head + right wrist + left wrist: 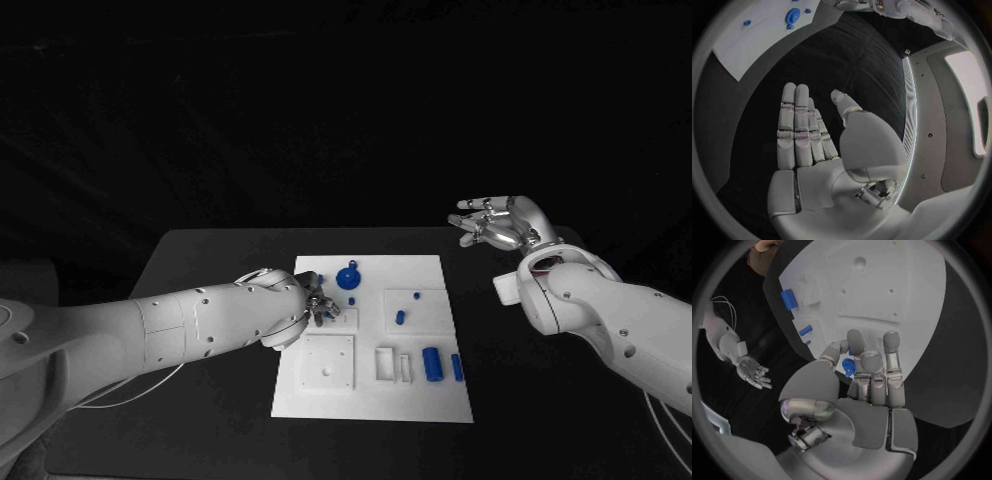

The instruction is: Assemble the parts on the task board

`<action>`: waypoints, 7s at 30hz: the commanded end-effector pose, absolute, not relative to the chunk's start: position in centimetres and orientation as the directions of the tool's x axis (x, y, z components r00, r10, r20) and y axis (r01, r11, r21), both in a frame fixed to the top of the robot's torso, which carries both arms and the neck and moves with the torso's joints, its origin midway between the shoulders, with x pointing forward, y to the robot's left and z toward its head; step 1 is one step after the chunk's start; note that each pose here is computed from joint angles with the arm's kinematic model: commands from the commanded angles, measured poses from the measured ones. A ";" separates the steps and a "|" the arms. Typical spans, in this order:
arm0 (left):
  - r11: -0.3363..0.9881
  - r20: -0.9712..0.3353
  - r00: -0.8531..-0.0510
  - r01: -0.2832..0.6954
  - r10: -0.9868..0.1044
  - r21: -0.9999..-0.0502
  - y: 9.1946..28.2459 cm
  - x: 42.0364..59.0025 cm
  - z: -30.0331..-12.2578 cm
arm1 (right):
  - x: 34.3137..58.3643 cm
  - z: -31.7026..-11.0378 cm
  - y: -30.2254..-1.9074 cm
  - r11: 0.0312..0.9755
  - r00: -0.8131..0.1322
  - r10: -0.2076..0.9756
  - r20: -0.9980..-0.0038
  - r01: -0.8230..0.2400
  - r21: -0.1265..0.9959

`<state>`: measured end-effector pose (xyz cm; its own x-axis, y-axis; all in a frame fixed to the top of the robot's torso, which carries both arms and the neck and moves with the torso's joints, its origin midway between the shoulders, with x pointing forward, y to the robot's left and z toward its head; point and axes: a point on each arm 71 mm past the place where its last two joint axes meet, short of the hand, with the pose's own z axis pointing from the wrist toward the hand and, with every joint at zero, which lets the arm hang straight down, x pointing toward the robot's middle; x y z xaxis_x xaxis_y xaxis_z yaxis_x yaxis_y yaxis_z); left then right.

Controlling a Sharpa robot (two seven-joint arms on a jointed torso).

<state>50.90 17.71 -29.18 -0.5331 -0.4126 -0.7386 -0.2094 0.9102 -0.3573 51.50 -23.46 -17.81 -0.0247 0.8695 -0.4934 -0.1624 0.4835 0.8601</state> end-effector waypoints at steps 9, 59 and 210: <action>0.912 -0.737 -0.538 -0.207 -0.408 -0.354 17.4 50.9 -30.0 | 51.6 -17.9 -23.2 0.480 -0.044 0.869 -0.492 -0.161 0.862; 0.911 -0.758 -0.507 -0.183 -0.410 -0.370 17.2 51.1 -30.3 | 51.6 -18.0 -22.6 0.471 -0.056 0.873 -0.484 -0.162 0.867; 0.852 -0.652 -0.552 -0.286 -0.520 -0.437 22.2 57.6 -24.2 | 51.8 -18.6 -22.1 0.460 -0.069 0.878 -0.474 -0.151 0.875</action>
